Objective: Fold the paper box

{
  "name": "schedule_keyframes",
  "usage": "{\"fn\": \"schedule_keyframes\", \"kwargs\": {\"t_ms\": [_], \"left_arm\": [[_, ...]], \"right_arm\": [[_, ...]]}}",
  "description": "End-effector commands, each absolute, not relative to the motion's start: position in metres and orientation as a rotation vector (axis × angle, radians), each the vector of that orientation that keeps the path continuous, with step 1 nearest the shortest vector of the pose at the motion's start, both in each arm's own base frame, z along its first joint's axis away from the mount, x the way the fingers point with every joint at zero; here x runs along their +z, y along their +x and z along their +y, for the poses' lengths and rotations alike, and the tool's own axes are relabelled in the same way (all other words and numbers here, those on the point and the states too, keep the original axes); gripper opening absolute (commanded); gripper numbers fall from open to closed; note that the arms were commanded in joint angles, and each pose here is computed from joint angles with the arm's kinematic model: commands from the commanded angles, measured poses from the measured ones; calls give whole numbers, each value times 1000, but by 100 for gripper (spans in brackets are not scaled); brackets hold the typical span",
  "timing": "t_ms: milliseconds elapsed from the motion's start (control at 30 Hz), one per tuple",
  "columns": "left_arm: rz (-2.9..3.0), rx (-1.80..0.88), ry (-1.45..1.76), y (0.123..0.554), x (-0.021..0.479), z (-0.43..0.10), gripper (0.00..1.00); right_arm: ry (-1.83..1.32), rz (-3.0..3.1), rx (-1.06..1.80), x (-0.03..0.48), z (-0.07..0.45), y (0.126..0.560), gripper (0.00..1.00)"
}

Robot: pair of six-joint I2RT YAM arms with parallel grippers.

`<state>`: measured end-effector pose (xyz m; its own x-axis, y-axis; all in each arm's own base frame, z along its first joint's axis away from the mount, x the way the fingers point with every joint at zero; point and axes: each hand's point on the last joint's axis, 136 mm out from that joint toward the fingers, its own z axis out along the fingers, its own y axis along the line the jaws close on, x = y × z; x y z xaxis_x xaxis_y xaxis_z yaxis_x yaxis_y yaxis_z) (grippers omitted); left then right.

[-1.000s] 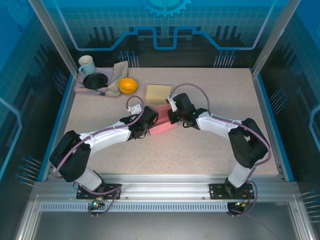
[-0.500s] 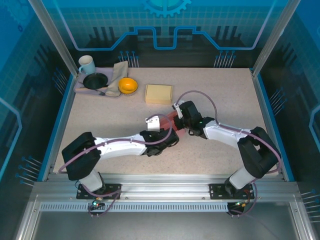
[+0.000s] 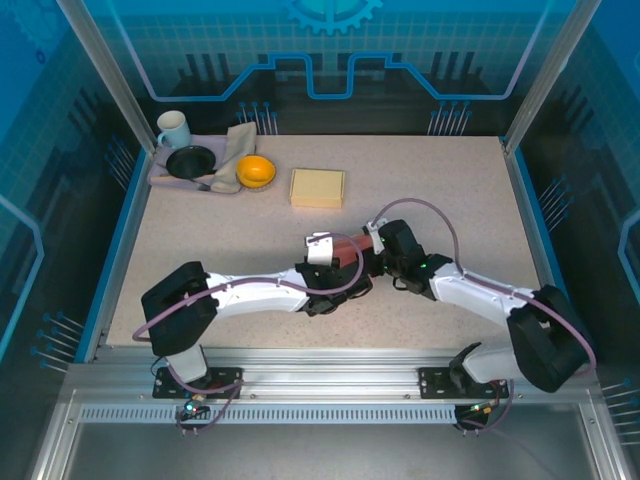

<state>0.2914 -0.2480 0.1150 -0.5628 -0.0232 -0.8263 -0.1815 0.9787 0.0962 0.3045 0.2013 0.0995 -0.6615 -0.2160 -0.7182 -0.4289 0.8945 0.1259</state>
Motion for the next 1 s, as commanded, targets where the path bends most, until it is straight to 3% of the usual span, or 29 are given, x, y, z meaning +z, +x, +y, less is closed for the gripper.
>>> {"fn": "schedule_keyframes", "kwargs": {"t_ms": [0, 233, 500, 733, 833, 967], "left_arm": [[2126, 249, -34, 296, 121, -259, 0], [2053, 339, 75, 306, 119, -263, 0], [2030, 367, 176, 309, 108, -268, 0], [2033, 375, 208, 311, 97, -262, 0], [2040, 366, 198, 313, 96, -259, 0], [2051, 360, 189, 315, 94, -255, 0]], "right_arm": [[-446, 2315, 446, 112, 198, 293, 44], [-385, 2355, 462, 133, 174, 272, 55], [-301, 2314, 456, 175, 144, 257, 59], [-275, 2241, 293, 214, 99, 320, 52], [-111, 2299, 348, 209, 79, 357, 50], [-128, 2387, 441, 184, 90, 398, 51]]}}
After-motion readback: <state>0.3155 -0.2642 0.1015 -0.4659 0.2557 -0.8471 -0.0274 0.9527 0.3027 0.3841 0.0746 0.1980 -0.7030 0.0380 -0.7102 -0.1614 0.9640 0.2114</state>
